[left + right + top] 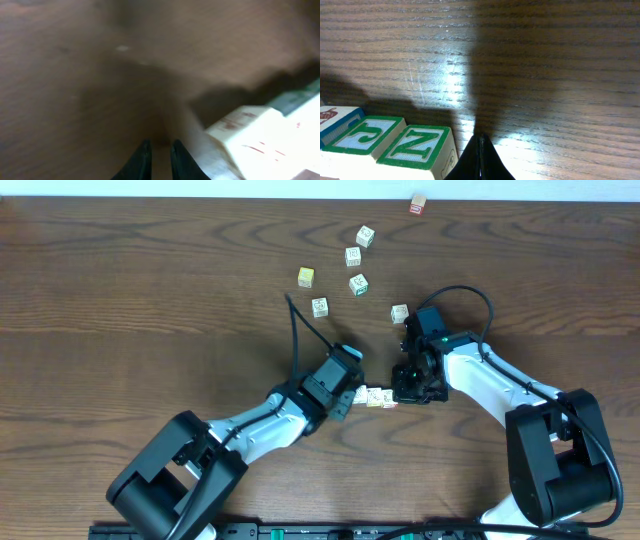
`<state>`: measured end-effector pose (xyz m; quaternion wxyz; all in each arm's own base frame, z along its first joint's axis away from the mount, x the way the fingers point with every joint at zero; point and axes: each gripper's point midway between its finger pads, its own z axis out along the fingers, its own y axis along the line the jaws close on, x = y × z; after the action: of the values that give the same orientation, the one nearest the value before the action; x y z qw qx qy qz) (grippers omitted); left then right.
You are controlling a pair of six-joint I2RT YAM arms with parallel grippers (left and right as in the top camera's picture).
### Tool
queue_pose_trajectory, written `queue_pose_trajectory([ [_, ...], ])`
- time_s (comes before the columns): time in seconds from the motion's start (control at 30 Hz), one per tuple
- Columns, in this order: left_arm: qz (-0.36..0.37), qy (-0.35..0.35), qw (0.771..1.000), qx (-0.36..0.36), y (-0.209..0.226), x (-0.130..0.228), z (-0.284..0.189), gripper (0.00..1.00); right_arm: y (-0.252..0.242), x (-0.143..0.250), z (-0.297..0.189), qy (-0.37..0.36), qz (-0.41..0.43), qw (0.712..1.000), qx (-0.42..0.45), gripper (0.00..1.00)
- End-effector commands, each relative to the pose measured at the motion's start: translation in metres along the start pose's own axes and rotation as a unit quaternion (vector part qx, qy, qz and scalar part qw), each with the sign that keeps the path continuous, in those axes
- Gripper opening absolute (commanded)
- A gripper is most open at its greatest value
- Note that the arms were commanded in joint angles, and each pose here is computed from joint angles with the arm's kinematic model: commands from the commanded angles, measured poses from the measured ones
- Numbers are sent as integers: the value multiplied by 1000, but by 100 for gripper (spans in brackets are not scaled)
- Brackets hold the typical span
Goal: Lift 3 blocks
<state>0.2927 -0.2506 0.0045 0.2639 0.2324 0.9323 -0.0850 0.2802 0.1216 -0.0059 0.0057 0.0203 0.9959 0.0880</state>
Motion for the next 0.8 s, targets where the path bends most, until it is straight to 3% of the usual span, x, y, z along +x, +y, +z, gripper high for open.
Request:
queue_pose_trajectory([
  [0.0, -36, -10, 999, -20, 21, -9, 2, 16, -23, 3, 11, -1, 10, 998, 60, 1],
  [0.37, -83, -57, 993, 67, 9, -48, -2, 16, -23, 2, 11, -3, 9, 998, 59, 1],
  [0.77, -94, -42, 984, 146, -18, -47, -8, 14, -22, 2, 11, -2, 9, 998, 57, 1],
])
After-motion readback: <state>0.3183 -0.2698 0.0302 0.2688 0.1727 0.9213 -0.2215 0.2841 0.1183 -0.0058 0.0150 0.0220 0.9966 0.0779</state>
